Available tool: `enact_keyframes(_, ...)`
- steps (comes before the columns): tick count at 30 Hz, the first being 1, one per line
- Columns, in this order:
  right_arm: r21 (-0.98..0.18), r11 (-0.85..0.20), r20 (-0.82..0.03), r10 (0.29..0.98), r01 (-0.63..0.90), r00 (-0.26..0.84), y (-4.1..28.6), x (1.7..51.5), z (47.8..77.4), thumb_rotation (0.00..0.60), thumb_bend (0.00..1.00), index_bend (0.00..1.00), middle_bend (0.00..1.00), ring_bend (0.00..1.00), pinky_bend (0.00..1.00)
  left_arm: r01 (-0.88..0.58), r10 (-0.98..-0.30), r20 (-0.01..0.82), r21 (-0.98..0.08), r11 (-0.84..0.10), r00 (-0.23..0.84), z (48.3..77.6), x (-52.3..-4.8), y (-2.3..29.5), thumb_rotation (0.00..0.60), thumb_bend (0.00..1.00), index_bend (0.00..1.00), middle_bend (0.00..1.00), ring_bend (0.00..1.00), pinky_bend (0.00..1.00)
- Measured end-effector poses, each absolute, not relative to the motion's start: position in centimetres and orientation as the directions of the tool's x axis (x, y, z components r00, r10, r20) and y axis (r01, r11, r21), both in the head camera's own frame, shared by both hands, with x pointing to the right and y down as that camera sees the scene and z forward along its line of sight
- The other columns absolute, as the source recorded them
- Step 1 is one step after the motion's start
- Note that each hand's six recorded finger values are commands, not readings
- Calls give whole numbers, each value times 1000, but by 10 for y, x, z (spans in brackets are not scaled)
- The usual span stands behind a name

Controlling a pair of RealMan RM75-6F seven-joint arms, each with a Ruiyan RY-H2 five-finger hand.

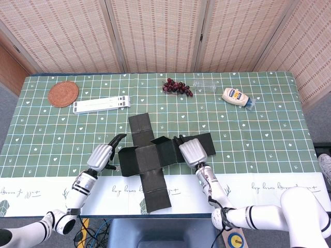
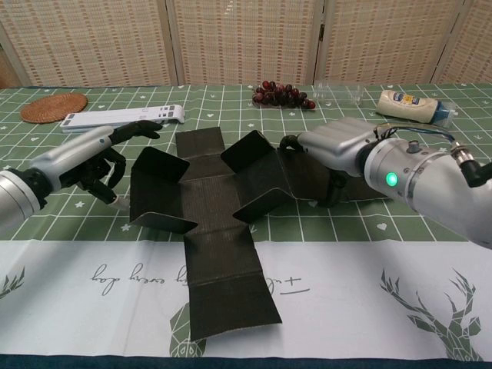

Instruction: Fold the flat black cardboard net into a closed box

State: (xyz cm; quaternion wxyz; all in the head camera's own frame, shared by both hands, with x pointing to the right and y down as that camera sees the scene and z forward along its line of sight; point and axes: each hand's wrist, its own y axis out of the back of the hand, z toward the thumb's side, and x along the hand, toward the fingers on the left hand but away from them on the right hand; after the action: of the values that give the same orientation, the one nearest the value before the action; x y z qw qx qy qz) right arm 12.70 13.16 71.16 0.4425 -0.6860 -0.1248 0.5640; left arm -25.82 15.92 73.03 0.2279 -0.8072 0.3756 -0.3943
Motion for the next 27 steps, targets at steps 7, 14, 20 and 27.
enact_keyframes(7, -742, -559, -669, 653, -371, 356, 127, 119, 707, 600, 372, 266, 387, 816, 988, -520, -780, 463, -580, -626, 421, 720, -253, 158, 600, 130, 79, 121, 678, 969)
enact_keyframes(14, -746, -505, -663, 631, -435, 404, 120, 108, 698, 600, 372, 266, 387, 816, 988, -590, -753, 489, -475, -653, 440, 719, -243, 156, 600, 130, 78, 118, 675, 969)
enact_keyframes(20, -741, -453, -665, 604, -496, 440, 117, 102, 692, 600, 372, 273, 391, 817, 988, -647, -720, 523, -361, -672, 456, 723, -237, 157, 600, 130, 72, 99, 669, 970)
enact_keyframes(27, -742, -384, -658, 574, -549, 488, 116, 93, 687, 600, 372, 296, 411, 827, 988, -676, -665, 561, -235, -698, 492, 729, -231, 165, 600, 130, 69, 83, 667, 969)
